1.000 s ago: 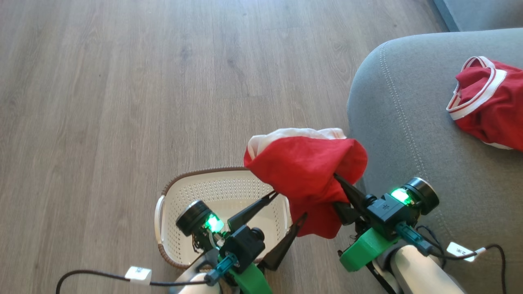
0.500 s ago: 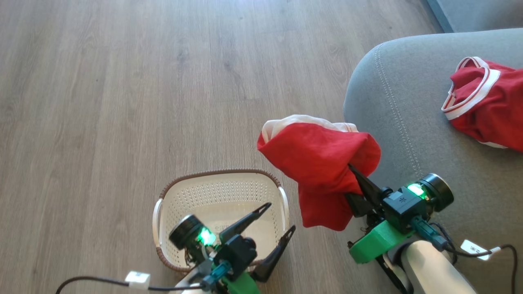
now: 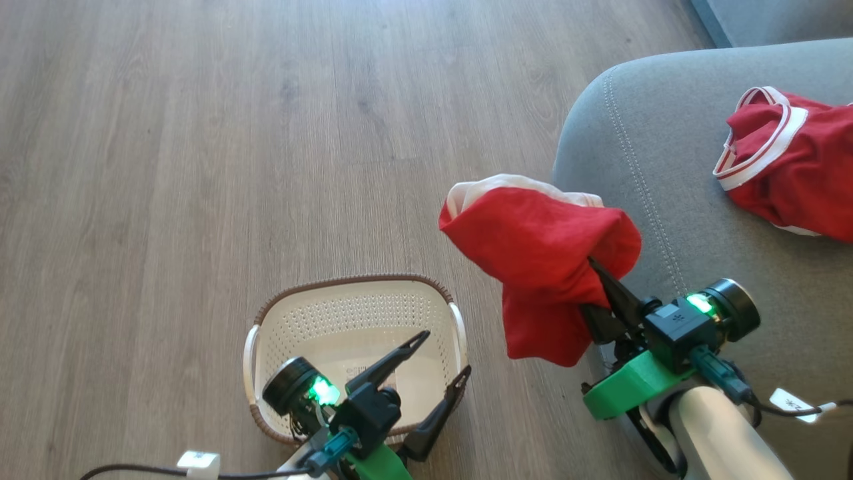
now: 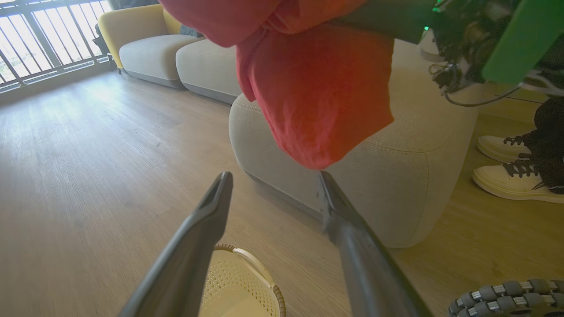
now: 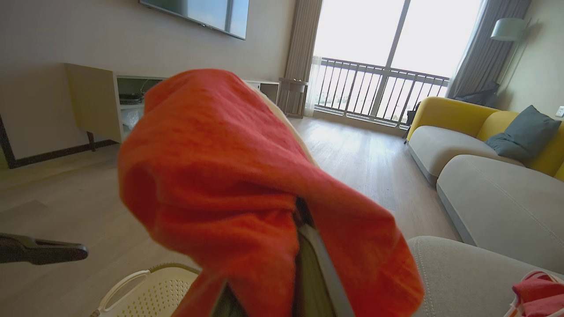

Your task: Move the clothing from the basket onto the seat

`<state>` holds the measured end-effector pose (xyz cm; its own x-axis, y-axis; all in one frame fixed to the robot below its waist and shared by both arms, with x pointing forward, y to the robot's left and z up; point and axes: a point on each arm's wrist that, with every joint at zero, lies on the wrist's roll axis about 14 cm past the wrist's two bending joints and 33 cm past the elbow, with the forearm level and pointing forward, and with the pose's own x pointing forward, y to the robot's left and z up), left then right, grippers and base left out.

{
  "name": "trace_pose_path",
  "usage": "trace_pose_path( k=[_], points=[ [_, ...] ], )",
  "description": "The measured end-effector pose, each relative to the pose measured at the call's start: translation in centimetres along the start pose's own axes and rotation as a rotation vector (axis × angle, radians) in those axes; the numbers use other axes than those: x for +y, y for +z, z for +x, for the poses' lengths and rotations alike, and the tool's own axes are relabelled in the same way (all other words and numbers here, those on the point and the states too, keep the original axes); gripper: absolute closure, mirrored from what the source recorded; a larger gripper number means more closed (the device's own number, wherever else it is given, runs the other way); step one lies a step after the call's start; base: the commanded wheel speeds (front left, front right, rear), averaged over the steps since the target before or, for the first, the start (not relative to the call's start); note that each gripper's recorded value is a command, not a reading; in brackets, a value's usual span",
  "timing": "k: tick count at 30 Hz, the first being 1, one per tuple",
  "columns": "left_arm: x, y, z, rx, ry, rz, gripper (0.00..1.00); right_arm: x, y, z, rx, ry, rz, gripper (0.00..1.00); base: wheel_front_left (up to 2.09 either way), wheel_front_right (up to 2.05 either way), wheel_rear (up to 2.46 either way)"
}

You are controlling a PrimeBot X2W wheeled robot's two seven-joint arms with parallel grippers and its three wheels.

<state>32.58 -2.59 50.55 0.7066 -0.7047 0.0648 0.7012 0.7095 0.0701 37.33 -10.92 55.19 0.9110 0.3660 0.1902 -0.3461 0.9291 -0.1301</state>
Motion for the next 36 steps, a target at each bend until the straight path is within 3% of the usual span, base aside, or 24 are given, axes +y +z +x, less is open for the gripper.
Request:
trace_pose_path(
  k=[15,36],
  points=[
    [-1.0,-0.4,1.0,0.004,-0.059,-0.004,0.0,-3.2,0.2,-1.1,0.004,-0.099,-0.035,1.0,0.0,0.0,0.0],
    [-7.8,-1.2,5.0,-0.015,-0.379,-0.05,0.0,-12.1,1.1,-9.8,0.059,-0.48,-0.118,1.0,0.0,0.0,0.0]
  ],
)
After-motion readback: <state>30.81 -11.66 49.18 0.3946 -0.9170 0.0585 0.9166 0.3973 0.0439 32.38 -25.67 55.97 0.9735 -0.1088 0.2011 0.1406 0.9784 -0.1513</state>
